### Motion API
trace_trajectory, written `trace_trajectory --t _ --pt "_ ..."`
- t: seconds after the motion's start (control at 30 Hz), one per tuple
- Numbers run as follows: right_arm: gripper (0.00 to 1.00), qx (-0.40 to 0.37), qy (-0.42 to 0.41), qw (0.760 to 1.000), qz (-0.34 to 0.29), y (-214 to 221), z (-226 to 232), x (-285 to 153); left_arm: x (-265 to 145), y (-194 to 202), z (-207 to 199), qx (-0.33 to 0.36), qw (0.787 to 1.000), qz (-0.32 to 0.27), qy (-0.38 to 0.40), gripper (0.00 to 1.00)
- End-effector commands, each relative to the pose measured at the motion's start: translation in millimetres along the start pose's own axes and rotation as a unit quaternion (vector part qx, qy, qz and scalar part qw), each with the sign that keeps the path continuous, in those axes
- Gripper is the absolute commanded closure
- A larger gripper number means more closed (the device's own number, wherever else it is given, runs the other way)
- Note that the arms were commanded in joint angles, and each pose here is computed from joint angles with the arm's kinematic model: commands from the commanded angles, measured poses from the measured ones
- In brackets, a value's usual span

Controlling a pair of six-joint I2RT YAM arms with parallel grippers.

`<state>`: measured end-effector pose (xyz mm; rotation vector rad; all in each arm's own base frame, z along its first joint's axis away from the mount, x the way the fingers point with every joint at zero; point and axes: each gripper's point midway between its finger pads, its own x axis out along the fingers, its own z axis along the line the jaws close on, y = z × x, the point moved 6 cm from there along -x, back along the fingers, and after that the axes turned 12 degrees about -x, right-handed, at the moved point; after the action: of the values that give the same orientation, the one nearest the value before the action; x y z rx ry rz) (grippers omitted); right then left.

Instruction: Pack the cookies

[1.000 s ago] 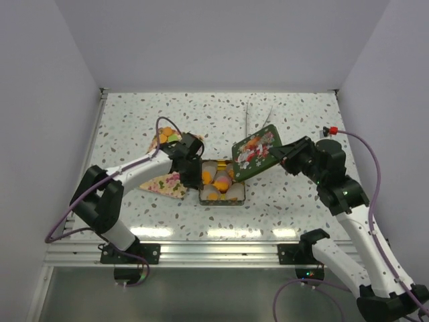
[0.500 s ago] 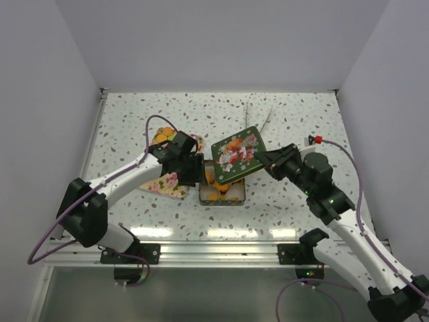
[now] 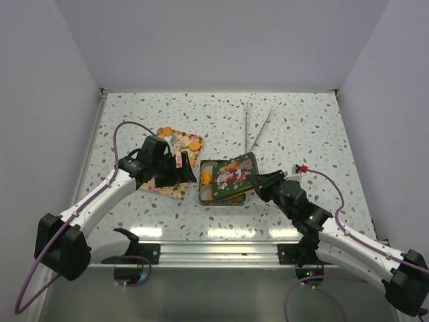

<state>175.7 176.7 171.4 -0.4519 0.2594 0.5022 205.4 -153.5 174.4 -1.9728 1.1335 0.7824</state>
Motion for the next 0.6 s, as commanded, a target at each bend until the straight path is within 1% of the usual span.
trace_trajectory --t 0.0,0.2,0.27,0.37,0.47,0.53,0.57 --pt "1.0 0.045 -0.062 0.995 -0.068 -14.3 25.9 -1.4 5.2 2.6 -2.9 0.027 0.999 0.011 0.037 0.0" --pt "1.0 0.055 -0.056 0.995 -0.064 -4.5 10.3 -0.5 18.8 5.0 -5.1 0.03 0.997 0.03 0.061 0.0" --pt "1.0 0.052 -0.043 0.996 -0.063 -2.4 0.9 -0.3 23.4 7.4 -2.8 0.027 0.997 0.037 0.062 0.0" --pt "1.0 0.073 -0.035 0.995 -0.06 0.3 -12.8 -1.5 32.2 9.1 -0.6 0.024 0.997 0.05 0.061 0.0" --pt "1.0 0.068 -0.021 0.996 -0.053 4.0 -23.3 -1.7 37.2 10.2 2.8 0.022 0.997 0.057 0.052 0.0" --pt "0.96 0.066 -0.008 0.996 -0.05 4.7 -27.5 -2.3 38.4 10.3 3.3 0.022 0.997 0.057 0.052 0.0" --pt "0.9 0.071 -0.002 0.996 -0.05 4.7 -28.9 -2.6 40.3 11.3 5.0 0.021 0.997 0.059 0.049 0.0"
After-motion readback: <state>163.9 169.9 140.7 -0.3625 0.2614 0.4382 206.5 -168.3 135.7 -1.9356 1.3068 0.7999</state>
